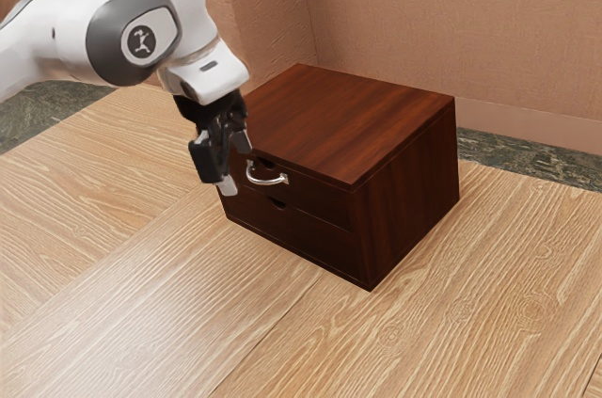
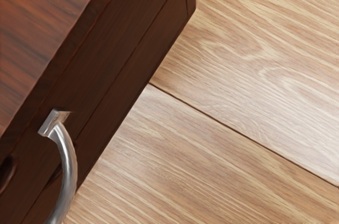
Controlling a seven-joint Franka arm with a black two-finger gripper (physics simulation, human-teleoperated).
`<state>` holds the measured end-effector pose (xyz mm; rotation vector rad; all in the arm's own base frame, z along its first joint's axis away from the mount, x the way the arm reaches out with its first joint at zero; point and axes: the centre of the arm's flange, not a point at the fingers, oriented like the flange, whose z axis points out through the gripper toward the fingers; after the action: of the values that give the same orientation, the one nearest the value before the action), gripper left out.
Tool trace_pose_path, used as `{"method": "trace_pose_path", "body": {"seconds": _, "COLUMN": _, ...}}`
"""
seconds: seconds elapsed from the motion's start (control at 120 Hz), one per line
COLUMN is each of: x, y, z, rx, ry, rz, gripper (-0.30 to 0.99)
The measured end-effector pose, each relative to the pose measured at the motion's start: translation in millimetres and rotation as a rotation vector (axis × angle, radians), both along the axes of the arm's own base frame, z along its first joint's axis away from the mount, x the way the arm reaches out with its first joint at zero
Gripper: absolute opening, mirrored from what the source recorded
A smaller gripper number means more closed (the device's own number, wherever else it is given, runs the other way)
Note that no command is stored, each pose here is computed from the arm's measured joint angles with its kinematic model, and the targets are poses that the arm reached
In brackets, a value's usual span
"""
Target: Pull the drawer handle with one arm to open the drawer
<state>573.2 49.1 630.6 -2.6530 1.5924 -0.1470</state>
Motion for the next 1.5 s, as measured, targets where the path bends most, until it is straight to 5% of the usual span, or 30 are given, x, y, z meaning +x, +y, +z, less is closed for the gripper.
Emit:
{"method": "trace_pose_path", "body": {"seconds": 0.3, "x": -12, "y": -9, "z": -22, "rx": 0.026, "ry": -0.082, "rz": -0.286, "gripper": 0.69}}
{"method": "trace_pose_path", "body": {"seconds": 0.792, "x": 3, "y": 11, "z": -47, "rx": 0.092, "ry": -0.148, "rz": -0.497, "gripper": 0.69}}
{"method": "trace_pose_path", "body": {"seconds": 1.5, "x": 4, "y": 19, "z": -56, "rx": 0.13, "ry": -0.188, "rz": -0.597, "gripper": 0.71}}
